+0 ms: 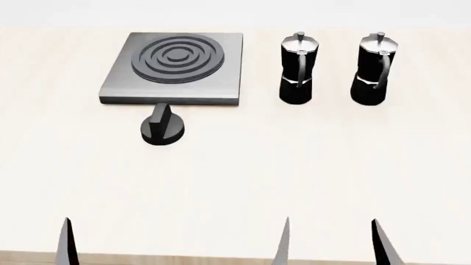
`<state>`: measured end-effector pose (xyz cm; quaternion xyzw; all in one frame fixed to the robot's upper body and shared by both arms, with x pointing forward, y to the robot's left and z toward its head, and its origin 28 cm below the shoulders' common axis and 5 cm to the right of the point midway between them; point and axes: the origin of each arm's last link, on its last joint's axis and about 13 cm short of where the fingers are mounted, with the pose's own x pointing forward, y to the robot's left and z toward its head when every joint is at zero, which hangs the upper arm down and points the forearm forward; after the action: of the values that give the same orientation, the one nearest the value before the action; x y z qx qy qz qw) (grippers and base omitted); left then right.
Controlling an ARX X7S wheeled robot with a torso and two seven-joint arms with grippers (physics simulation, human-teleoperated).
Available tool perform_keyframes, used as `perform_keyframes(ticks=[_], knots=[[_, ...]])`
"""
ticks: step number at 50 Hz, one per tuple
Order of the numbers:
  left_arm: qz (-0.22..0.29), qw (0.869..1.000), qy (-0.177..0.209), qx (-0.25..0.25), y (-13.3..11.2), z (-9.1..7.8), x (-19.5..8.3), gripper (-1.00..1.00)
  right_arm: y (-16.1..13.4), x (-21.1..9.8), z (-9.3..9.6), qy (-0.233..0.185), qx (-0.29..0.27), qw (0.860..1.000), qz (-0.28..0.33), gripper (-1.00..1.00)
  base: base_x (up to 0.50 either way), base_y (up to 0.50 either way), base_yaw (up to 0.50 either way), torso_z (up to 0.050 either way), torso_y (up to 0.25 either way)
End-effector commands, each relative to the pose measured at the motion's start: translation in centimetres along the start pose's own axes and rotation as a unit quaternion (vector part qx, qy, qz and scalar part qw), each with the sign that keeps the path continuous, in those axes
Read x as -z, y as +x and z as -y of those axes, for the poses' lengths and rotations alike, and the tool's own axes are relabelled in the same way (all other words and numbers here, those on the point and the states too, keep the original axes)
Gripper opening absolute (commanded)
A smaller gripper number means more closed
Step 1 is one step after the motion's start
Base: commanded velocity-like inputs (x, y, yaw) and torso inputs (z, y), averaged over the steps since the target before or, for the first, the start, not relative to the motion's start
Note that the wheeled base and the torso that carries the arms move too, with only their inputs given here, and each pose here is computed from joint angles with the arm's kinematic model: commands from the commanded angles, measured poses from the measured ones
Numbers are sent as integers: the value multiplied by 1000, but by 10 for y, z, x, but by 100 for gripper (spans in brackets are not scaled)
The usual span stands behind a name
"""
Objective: Put both moka pots on the stove.
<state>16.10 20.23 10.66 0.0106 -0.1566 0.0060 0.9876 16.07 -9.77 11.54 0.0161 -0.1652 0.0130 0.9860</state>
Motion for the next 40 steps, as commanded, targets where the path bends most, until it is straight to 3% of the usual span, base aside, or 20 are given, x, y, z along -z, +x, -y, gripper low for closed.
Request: perform_keyframes(ticks=[1, 18, 40], knots=[[47, 999, 6, -4, -11, 0, -30, 100, -12, -31, -3, 8, -13, 999, 51, 100, 0, 0, 0, 0, 0], [43, 999, 11, -4, -11, 1, -25, 100, -12, -29, -2, 13, -17, 999, 48, 100, 5, 0, 0, 0, 0], [36, 999, 6, 1, -10, 3, -23, 100, -11, -24, -3, 8, -19, 999, 41, 100, 173, 0, 0, 0, 0]])
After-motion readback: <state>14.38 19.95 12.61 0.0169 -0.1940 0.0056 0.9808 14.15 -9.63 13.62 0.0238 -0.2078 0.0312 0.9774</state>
